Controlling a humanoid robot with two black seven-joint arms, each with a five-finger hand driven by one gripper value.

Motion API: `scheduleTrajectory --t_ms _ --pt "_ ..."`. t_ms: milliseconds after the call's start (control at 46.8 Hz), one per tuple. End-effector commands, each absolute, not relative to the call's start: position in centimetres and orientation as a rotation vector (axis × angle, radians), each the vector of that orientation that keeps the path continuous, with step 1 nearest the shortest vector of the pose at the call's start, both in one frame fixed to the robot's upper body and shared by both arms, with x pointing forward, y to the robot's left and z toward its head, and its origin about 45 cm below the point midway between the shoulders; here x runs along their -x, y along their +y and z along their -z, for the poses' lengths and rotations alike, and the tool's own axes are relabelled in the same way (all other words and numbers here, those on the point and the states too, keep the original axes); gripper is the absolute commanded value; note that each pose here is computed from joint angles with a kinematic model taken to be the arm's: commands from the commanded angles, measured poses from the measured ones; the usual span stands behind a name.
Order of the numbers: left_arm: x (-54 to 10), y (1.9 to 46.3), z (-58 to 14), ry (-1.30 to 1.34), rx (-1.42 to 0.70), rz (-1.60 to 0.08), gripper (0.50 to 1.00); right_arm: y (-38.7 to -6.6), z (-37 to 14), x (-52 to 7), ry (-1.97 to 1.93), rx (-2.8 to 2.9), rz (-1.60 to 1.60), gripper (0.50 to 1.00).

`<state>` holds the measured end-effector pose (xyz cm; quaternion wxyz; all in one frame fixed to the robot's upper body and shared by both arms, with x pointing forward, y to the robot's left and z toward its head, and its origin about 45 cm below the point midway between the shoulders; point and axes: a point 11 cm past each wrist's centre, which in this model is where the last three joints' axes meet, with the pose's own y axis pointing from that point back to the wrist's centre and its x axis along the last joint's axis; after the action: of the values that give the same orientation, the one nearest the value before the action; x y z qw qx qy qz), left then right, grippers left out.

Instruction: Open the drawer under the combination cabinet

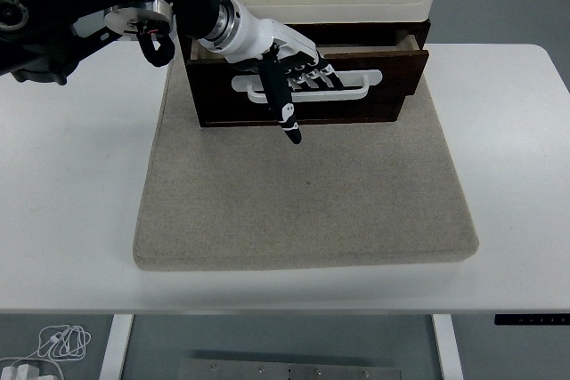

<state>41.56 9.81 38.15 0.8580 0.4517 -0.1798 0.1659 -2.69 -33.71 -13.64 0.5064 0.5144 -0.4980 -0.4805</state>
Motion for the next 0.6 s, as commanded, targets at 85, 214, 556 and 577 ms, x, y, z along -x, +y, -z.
scheduleTrajectory --t_ms 85,214,556,577 --pt "-41.12 9.65 -38.21 -0.383 -0.943 -0.326 1.000 -33.71 13.64 2.69 -1.201 -1.241 1.159 0.926" --pt "-40.92 9.73 -38.26 -0.387 -0.943 -0.321 1.000 -33.71 13.64 2.69 -1.201 -1.241 1.159 0.926" --pt "-40.41 10.21 -38.37 -0.396 -0.948 -0.292 1.000 -33.71 13.64 2.69 -1.201 -1.241 1.159 0.926" --pt "-40.41 10.31 -38.39 -0.396 -0.949 -0.292 1.000 -33.71 13.64 2.69 -1.201 -1.241 1.159 0.926"
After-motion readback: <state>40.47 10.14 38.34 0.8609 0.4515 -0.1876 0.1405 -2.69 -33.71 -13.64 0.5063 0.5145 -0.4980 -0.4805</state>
